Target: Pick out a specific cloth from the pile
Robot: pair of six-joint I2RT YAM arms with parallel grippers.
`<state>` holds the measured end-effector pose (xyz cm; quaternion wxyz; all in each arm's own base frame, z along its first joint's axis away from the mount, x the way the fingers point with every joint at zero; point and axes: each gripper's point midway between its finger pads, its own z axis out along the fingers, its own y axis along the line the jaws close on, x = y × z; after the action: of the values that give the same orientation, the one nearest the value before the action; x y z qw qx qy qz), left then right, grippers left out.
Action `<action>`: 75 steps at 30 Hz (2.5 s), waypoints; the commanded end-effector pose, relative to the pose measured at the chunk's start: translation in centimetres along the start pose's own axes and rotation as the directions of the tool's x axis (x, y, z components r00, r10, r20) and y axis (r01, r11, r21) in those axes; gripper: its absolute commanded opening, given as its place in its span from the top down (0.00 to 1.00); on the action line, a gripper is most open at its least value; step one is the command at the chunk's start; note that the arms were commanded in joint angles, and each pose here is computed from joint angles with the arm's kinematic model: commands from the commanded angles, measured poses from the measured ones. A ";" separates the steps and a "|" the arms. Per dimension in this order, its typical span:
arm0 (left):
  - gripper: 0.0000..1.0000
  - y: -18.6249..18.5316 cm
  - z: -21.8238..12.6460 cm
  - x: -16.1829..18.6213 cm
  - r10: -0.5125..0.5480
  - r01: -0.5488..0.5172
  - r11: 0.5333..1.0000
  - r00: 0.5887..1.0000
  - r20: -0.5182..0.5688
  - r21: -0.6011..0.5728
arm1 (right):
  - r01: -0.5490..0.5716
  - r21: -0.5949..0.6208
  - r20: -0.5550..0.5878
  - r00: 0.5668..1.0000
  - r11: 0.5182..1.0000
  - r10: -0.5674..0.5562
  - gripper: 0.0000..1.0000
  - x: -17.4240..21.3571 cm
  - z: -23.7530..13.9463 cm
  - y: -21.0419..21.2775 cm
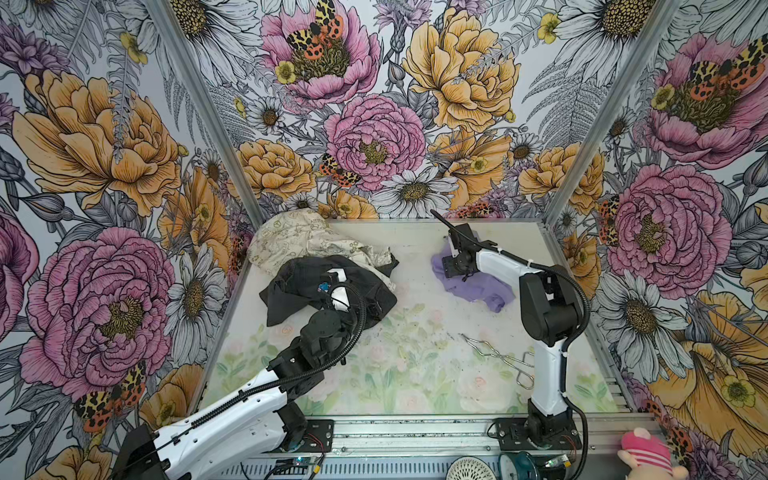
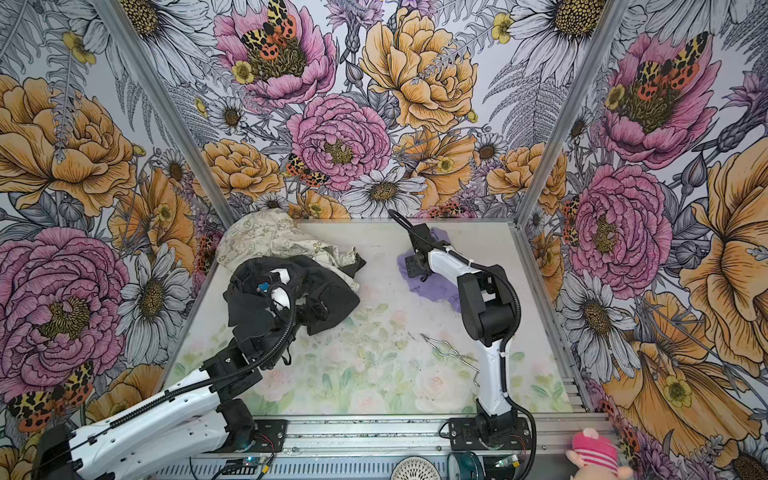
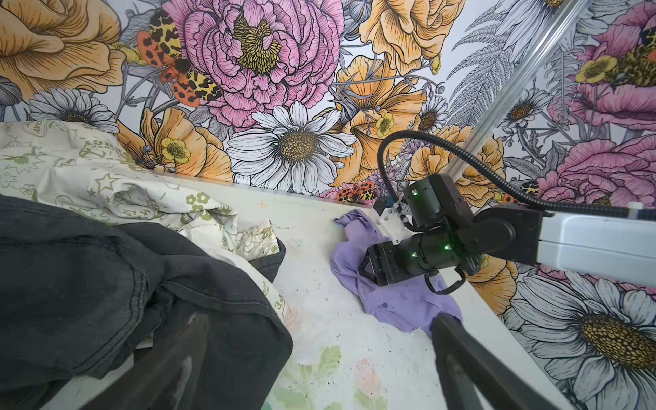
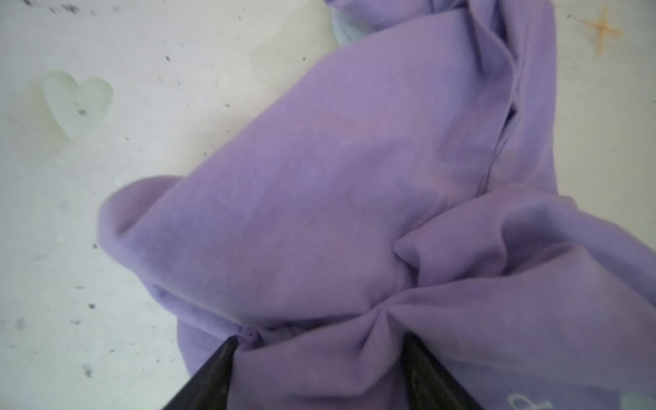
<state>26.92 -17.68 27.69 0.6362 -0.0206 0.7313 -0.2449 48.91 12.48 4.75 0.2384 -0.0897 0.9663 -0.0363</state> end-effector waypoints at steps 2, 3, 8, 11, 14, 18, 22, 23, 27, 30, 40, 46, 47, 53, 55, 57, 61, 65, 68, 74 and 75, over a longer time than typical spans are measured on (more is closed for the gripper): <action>0.01 0.9 -0.2 -0.1 -0.005 0.005 1.000 1.000 0.019 -0.025 | 0.010 0.109 -0.083 0.997 0.994 -0.001 0.46 1.3 1.0 -3.7; 0.01 1.0 -0.3 -0.1 -0.007 0.008 1.000 1.000 0.020 -0.027 | 0.001 0.106 -0.094 0.996 0.994 0.009 0.53 1.4 1.2 -4.2; 0.01 1.4 -0.7 -0.4 -0.017 0.018 0.999 0.999 0.032 -0.028 | -0.049 0.153 -0.098 0.993 0.987 0.065 0.80 1.6 0.8 -8.0; 0.01 1.7 -1.0 -0.6 -0.015 0.017 0.999 0.999 0.036 -0.038 | -0.091 0.159 -0.088 0.990 0.983 0.106 0.89 1.6 0.4 -9.9; 0.01 2.1 -1.2 -0.8 -0.015 0.017 0.999 0.999 0.039 -0.048 | -0.122 0.146 -0.079 0.988 0.982 0.135 0.94 1.5 0.1 -10.8; 0.01 2.4 -1.5 -1.0 -0.024 0.027 0.998 0.999 0.048 -0.051 | -0.156 0.136 -0.062 0.984 0.978 0.166 1.00 1.1 -0.5 -11.6; 0.01 2.8 -1.8 -1.0 -0.028 0.031 0.998 0.998 0.048 -0.062 | -0.197 0.125 -0.040 0.978 0.972 0.204 1.00 0.6 -1.1 -12.5; 0.01 2.9 -1.8 -1.0 -0.027 0.030 0.997 0.998 0.050 -0.071 | -0.208 0.129 -0.039 0.976 0.970 0.214 1.00 0.7 -1.1 -12.9; 0.01 3.8 -2.1 -1.2 -0.016 0.022 0.993 0.999 0.047 -0.113 | -0.245 0.116 -0.032 0.968 0.963 0.250 1.00 0.7 -1.4 -13.9; 0.01 4.8 -2.3 -1.1 -0.007 0.014 0.988 0.999 0.047 -0.154 | -0.268 0.093 -0.031 0.962 0.959 0.272 1.00 0.8 -1.6 -14.0; 0.01 9.3 -2.9 -0.8 -0.013 0.021 0.952 1.000 0.028 -0.307 | -0.304 -0.005 0.041 0.952 0.953 0.304 0.81 -1.5 -4.7 -13.1; 0.01 12.1 -3.4 -0.9 -0.032 0.048 0.928 0.998 0.048 -0.369 | -0.304 -0.059 0.154 0.938 0.951 0.310 0.47 -3.5 -10.4 -12.6; 0.01 12.5 -3.5 -1.0 -0.030 0.048 0.924 0.998 0.053 -0.379 | -0.301 -0.068 0.173 0.935 0.951 0.309 0.42 -3.7 -11.4 -12.5; 0.01 15.8 -4.1 -1.4 -0.005 0.053 0.871 0.995 0.099 -0.488 | -0.290 -0.125 0.289 0.904 0.949 0.314 0.29 -4.5 -17.8 -11.8; 0.01 16.8 -4.1 -1.6 0.007 0.056 0.854 0.993 0.118 -0.518 | -0.279 -0.143 0.330 0.891 0.950 0.311 0.23 -4.5 -19.9 -11.3; 0.01 17.6 -4.1 -1.8 0.029 0.050 0.840 0.990 0.137 -0.541 | -0.272 -0.158 0.377 0.872 0.949 0.313 0.19 -4.3 -21.8 -11.1; 0.01 19.2 -4.5 -2.2 0.098 0.038 0.801 0.977 0.192 -0.598 | -0.270 -0.193 0.492 0.805 0.943 0.332 0.16 -3.4 -25.5 -10.9; 0.01 20.4 -4.8 -2.8 0.167 0.019 0.765 0.959 0.227 -0.644 | -0.279 -0.198 0.604 0.720 0.940 0.341 0.10 -1.2 -28.0 -11.2; 0.01 21.5 -4.9 -2.8 0.211 0.001 0.745 0.948 0.237 -0.668 | -0.306 -0.168 0.668 0.663 0.937 0.337 0.08 1.8 -28.5 -11.9; 0.02 23.5 -4.3 -1.7 0.261 -0.034 0.724 0.938 0.228 -0.689 | -0.361 -0.117 0.727 0.603 0.925 0.327 0.06 7.6 -25.0 -12.5; 0.01 23.8 -3.9 -1.4 0.268 -0.050 0.723 0.940 0.212 -0.689 | -0.364 -0.113 0.739 0.592 0.925 0.323 0.06 8.3 -24.4 -12.5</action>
<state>29.72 4.82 18.43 0.6738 -0.2331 0.6940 0.1000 32.09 0.41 23.69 0.5732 0.0786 0.8145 0.0440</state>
